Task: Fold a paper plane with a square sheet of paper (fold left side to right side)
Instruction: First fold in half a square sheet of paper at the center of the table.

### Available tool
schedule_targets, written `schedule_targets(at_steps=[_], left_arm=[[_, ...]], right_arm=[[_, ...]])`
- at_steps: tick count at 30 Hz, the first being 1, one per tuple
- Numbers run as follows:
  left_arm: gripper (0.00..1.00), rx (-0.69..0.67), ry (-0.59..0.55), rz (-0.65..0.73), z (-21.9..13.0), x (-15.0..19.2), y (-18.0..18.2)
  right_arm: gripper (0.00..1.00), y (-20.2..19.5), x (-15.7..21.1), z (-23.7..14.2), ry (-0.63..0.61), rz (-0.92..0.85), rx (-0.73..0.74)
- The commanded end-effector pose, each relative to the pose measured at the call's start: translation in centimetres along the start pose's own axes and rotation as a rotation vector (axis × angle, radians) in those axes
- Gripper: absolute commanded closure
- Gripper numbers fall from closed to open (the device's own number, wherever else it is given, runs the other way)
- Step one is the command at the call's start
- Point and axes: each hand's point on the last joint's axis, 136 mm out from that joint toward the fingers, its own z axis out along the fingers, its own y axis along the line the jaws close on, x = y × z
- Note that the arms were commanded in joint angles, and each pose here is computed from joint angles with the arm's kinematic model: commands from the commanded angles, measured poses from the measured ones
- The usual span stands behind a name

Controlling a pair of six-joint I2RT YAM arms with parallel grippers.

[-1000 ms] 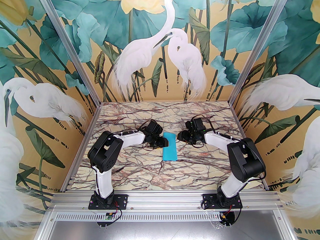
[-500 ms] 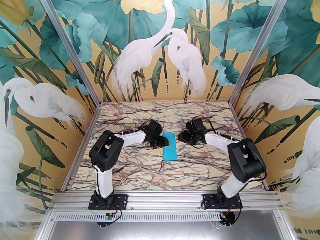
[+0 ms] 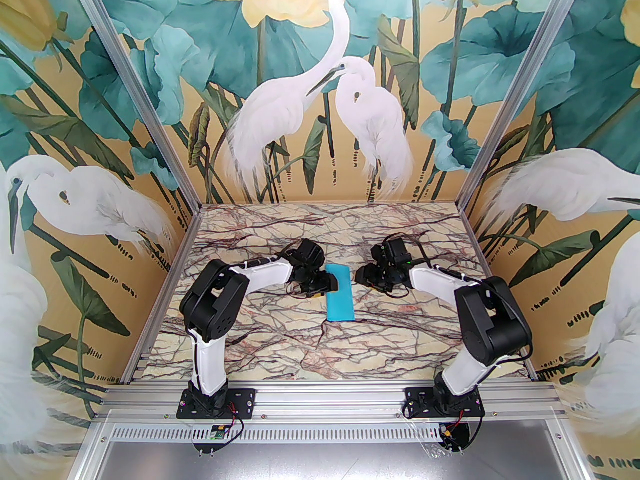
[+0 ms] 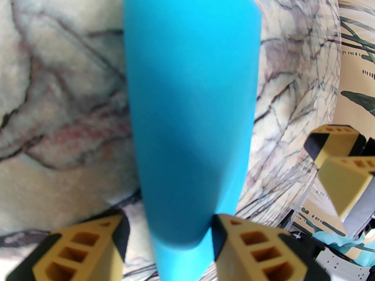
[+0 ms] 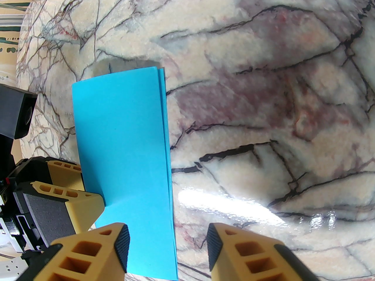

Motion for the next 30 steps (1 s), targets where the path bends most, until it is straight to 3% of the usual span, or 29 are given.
schedule_targets(at_steps=[1, 19, 30], left_arm=[[0.43, -0.126, 0.048, 0.014, 3.9, 1.6, 3.3], [0.43, -0.164, 0.058, 0.009, 4.2, 1.8, 4.1], [0.44, -0.178, 0.060, 0.015, 4.2, 2.0, 4.5]], right_arm=[[0.49, 0.4, 0.1, 0.0, -0.002, -0.001, -0.023], [0.52, 0.6, 0.3, 0.6, 0.023, 0.000, -0.047], [0.78, 0.8, 1.5, 2.2, 0.080, 0.027, -0.120]])
